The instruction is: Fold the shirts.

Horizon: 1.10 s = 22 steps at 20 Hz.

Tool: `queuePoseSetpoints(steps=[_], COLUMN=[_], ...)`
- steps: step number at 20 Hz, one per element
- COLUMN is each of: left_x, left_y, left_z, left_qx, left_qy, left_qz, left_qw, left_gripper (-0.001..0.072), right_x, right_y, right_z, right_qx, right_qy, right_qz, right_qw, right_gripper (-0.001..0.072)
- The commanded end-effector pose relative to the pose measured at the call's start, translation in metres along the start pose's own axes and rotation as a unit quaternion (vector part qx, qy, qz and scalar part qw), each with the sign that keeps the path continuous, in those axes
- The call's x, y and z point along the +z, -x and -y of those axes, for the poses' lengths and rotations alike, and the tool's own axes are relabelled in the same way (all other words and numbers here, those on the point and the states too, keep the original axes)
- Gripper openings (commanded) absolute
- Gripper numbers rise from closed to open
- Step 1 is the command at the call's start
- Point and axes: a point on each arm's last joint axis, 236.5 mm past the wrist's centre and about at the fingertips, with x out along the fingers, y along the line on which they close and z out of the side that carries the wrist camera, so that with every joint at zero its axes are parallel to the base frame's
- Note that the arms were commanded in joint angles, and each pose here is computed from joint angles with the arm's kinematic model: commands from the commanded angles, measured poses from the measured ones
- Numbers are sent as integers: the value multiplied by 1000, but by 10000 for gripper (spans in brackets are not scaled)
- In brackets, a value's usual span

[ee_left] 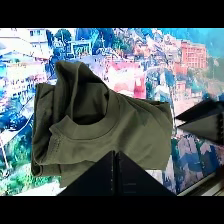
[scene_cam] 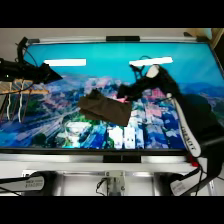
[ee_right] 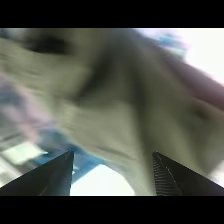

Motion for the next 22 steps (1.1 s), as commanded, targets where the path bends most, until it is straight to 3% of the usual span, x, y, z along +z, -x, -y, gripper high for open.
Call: queuePoseSetpoints(steps=[1,5,10,11,13,14,17,22], left_x=[-1,-5,-10,-9,-8,-9,-8,-9], left_y=[0,-6,-18,-18,-18,-18,-18,-18], left_z=[1,10,27,27,27,27,26,26], left_qx=[0,-5,-15,-14,-14,-14,-14,-14], left_qy=[-4,-12,-28,-28,-27,-27,-27,-26], left_qz=[-2,-9,-18,-16,-14,-15,-14,-16], left_qw=[1000,1000,999,999,999,999,999,999], left_gripper=[29,28,29,29,29,28,29,29], right_x=[-59,-61,-46,-45,-43,-38,4,72], right_y=[44,-26,-77,-83,-90,-88,-39,129], right_z=[108,74,49,45,37,30,3,-17], right_qx=[-149,-21,15,20,35,50,108,126], right_qy=[-75,-123,-129,-131,-139,-135,-73,-30], right_qz=[-98,-65,-35,-33,-30,-22,48,211], right_qw=[981,990,991,991,989,989,990,969], right_gripper=[626,636,634,606,143,69,64,64])
